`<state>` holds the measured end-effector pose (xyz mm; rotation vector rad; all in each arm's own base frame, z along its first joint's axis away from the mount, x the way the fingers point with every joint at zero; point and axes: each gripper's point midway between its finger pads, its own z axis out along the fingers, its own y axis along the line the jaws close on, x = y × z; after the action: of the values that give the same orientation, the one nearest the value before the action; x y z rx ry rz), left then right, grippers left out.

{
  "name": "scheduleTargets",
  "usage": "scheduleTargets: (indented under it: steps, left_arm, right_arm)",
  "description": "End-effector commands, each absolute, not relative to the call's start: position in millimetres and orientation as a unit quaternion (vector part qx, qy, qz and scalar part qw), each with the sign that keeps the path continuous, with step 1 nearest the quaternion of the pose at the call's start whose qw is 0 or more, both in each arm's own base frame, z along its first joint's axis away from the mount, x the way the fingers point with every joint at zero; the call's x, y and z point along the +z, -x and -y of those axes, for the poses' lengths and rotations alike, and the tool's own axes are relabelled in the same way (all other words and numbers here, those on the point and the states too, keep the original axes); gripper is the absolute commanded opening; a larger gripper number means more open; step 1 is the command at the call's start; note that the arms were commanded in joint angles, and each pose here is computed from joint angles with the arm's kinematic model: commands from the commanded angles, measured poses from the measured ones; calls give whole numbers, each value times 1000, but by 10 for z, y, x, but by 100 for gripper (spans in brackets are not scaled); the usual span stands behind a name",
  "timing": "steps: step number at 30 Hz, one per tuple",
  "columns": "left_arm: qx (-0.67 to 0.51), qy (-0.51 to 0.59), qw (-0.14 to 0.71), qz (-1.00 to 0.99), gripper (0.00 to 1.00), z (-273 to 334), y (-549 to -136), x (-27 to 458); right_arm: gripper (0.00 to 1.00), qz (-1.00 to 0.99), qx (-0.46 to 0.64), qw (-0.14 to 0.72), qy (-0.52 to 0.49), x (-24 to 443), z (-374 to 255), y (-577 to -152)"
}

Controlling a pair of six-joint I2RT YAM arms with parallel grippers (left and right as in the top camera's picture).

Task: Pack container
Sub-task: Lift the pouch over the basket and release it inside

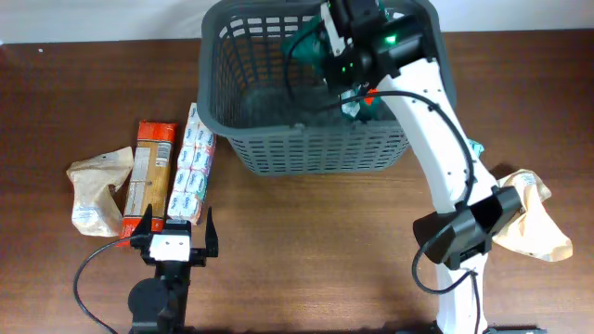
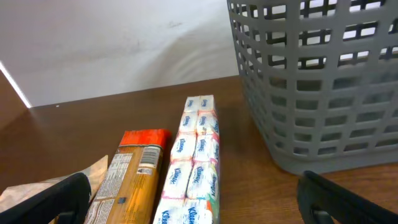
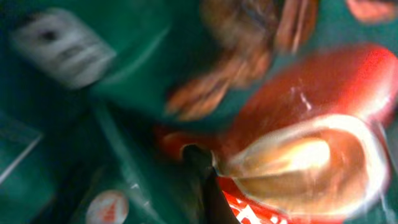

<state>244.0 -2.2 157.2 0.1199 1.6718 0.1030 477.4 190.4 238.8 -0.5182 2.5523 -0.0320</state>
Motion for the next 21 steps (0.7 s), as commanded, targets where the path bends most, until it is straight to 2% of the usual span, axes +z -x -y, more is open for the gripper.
scheduleTargets:
  steps: [1,12,21]
  left_arm:
    - [56,-52,668,-740,99,-11,-2440,1566]
    - [56,-52,668,-740,99,-11,-2440,1566]
    - [56,-52,668,-740,99,-11,-2440,1566]
  right_arm:
    - [4,-949,-16,237,205,2199,-1963,-4649]
    - [4,-947,-14,229,223,2025,-2155,-4606]
    - [4,-948,-27,231,220,1782,-2188,-4783]
